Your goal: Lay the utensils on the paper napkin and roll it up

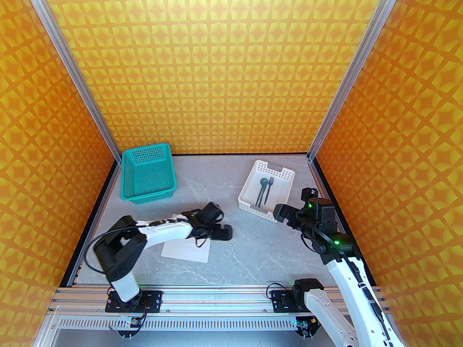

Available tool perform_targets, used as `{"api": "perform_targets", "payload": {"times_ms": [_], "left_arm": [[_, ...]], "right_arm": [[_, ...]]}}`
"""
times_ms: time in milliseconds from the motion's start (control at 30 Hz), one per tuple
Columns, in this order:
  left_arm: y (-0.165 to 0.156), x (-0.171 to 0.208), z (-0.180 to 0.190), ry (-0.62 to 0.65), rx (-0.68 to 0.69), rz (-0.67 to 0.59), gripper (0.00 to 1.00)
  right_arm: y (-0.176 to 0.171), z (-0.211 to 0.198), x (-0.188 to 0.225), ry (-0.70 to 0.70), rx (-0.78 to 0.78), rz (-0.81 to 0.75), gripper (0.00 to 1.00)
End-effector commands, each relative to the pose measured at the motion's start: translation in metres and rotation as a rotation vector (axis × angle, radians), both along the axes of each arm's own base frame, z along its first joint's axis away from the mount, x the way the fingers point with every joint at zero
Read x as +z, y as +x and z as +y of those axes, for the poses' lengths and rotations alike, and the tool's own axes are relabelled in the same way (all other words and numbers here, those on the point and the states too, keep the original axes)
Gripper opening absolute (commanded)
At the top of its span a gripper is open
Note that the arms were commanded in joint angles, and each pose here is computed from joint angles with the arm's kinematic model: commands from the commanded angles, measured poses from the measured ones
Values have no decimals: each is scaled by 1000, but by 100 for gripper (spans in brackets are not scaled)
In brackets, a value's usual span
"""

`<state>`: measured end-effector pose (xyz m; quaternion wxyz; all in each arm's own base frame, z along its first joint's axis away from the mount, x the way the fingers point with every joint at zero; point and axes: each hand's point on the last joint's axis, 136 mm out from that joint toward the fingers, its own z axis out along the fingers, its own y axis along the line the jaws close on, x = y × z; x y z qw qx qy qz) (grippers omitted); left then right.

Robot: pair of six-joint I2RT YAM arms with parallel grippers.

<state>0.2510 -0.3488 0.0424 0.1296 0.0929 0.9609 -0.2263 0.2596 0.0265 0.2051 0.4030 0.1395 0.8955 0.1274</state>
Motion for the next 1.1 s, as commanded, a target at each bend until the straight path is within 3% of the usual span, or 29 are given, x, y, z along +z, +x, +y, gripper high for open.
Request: {"api": "perform_targets", "payload": {"times_ms": [0,133,367,500,633,767,900,1067], "left_arm": [[-9,3,-33,-31,-51,17,99],[-16,9,-44,-40,-75,8,99],[-1,30,-5,-2,-9,-55,99],[12,43,34,8,74,-85,99],[18,51,78,7,163,-91,99],[17,60,128,-5,270,-101,99],[11,60,181,-2,377,-81,99],[-3,61,233,-38,482,-54,99]], "right_arm": [[0,-3,11,-18,-16,-17,99],[0,-3,10,-16,-12,-14,99],[0,-3,9,-19,-8,-11,99],[1,8,9,9,46,-7,99],[3,36,9,125,165,30,98],[4,64,6,230,254,93,87],[2,91,-4,248,319,150,78],[-5,136,-21,235,415,206,74]]}}
